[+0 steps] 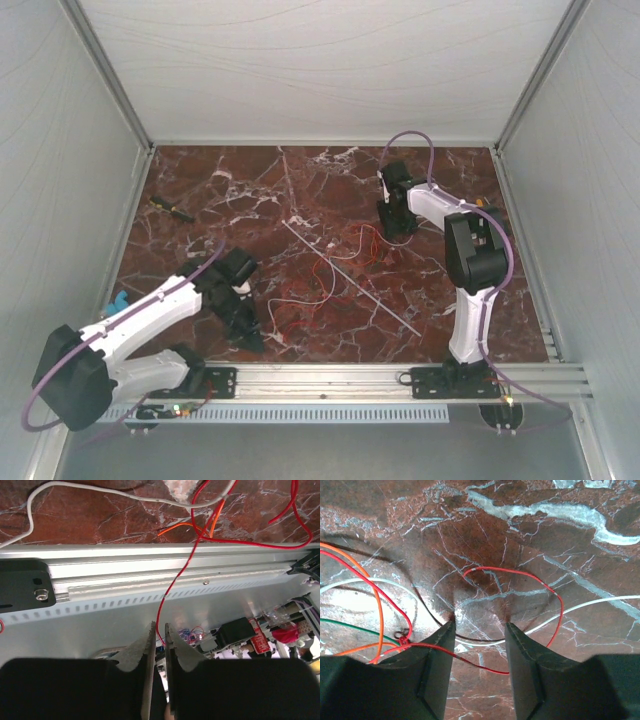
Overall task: Zip-tie the wires
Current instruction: Straighten the cable at the center of the board.
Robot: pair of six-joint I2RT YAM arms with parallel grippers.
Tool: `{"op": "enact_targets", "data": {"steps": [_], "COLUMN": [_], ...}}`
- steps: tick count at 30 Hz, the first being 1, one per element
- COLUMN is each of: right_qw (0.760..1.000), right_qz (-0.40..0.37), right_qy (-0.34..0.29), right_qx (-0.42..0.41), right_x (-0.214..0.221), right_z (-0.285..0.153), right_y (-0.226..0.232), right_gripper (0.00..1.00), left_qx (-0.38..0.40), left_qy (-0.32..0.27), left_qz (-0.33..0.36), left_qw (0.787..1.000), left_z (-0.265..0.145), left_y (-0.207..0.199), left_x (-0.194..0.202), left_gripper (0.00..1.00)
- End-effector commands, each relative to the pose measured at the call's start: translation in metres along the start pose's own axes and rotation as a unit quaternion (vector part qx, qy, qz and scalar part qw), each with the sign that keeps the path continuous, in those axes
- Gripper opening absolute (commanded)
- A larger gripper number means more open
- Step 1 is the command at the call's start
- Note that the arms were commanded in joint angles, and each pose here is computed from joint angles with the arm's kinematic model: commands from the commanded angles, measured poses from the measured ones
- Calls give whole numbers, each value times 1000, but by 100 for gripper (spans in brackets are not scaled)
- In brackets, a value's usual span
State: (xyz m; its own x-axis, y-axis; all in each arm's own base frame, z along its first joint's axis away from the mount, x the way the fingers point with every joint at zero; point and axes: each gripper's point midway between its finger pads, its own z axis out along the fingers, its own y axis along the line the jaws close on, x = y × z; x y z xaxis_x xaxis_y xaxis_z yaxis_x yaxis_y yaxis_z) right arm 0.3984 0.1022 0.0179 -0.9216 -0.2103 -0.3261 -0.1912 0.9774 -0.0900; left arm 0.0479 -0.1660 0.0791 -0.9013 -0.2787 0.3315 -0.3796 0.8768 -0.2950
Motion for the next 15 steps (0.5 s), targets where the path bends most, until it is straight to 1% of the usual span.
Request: {"op": "enact_targets", "data": {"steps": [1, 3, 5, 7, 9, 10, 11, 13, 14, 15], "right_qw": [1000, 1000, 999, 999, 999, 999, 999, 999, 998, 998], "right_qz": [-4, -3, 0, 2, 6, 9, 12, 19, 23, 28], "right_qy": [-21, -26, -31, -35, -39, -40, -43, -47, -50, -53], "right_qx": [12, 15, 14, 15, 16, 17, 17, 17, 17, 15], "right_x": [-13, -15, -17, -17, -15, -14, -13, -9, -8, -7], "right_z": [-27, -33, -40, -47, -54, -57, -61, -67, -71, -75], "right_y": [-5, -8, -9, -11, -14, -16, -18, -20, -21, -22], "right_gripper": [45, 51, 53, 59, 60, 65, 68, 71, 80, 82], "left_qx": [10, 11, 9, 7, 6, 6, 7, 13, 18, 24], "left_qy": [4, 7, 7, 5, 5, 8, 11, 20, 24, 25], "left_qz": [26, 33, 35, 37, 40, 40, 40, 40, 42, 43], "left_qw": [1000, 999, 999, 999, 999, 999, 999, 999, 999, 998], "left_z": [0, -1, -3, -6, -9, -11, -12, -15, -16, -19], "left_y": [-6, -7, -6, -6, -6, -5, -4, -5, -6, -8], "left_x": [-1, 1, 1, 2, 4, 6, 8, 13, 16, 18], "left_gripper": [17, 27, 34, 40, 49, 57, 63, 72, 76, 81]}}
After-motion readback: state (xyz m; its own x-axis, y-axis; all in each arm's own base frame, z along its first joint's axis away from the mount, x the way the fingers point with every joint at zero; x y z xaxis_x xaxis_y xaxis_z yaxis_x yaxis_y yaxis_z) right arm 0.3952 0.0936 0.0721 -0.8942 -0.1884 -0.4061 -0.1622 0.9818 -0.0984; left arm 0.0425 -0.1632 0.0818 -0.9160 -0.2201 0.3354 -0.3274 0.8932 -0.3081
